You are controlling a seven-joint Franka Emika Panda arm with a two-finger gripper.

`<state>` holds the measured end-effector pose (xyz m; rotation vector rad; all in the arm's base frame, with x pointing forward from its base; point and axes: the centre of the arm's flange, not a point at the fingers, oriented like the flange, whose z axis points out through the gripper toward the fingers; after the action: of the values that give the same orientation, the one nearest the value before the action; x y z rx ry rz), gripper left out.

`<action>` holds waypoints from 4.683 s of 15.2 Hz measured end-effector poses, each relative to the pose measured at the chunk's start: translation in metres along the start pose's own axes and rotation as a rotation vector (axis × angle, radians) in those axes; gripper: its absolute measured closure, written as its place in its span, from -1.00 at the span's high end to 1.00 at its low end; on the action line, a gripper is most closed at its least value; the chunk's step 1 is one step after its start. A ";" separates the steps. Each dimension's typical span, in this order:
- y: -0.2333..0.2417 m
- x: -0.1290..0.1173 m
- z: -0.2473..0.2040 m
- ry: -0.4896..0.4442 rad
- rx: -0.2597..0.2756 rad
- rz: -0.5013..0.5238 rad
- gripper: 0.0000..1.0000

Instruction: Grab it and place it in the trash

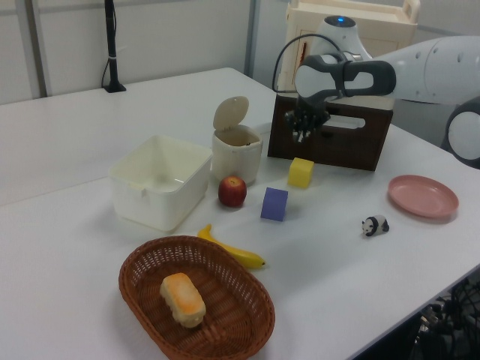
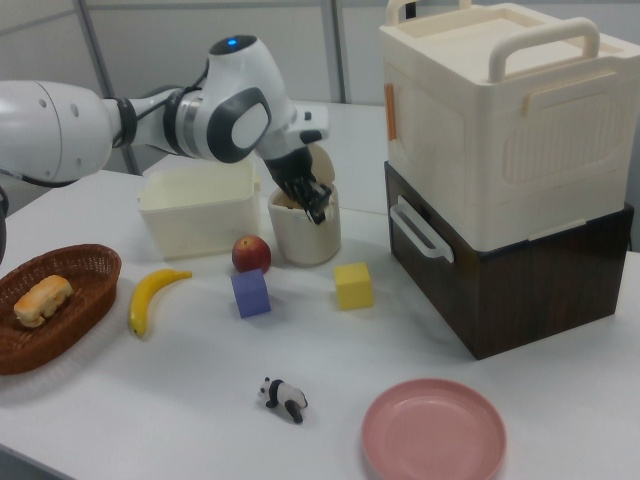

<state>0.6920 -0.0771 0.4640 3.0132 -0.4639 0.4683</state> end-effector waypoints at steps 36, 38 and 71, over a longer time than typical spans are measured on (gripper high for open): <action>-0.104 0.008 0.041 0.356 0.082 -0.197 1.00; -0.100 0.008 0.029 0.318 0.068 -0.193 1.00; -0.015 -0.087 -0.166 -0.280 0.039 -0.059 1.00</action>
<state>0.5693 -0.0213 0.5950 3.1328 -0.3819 0.0509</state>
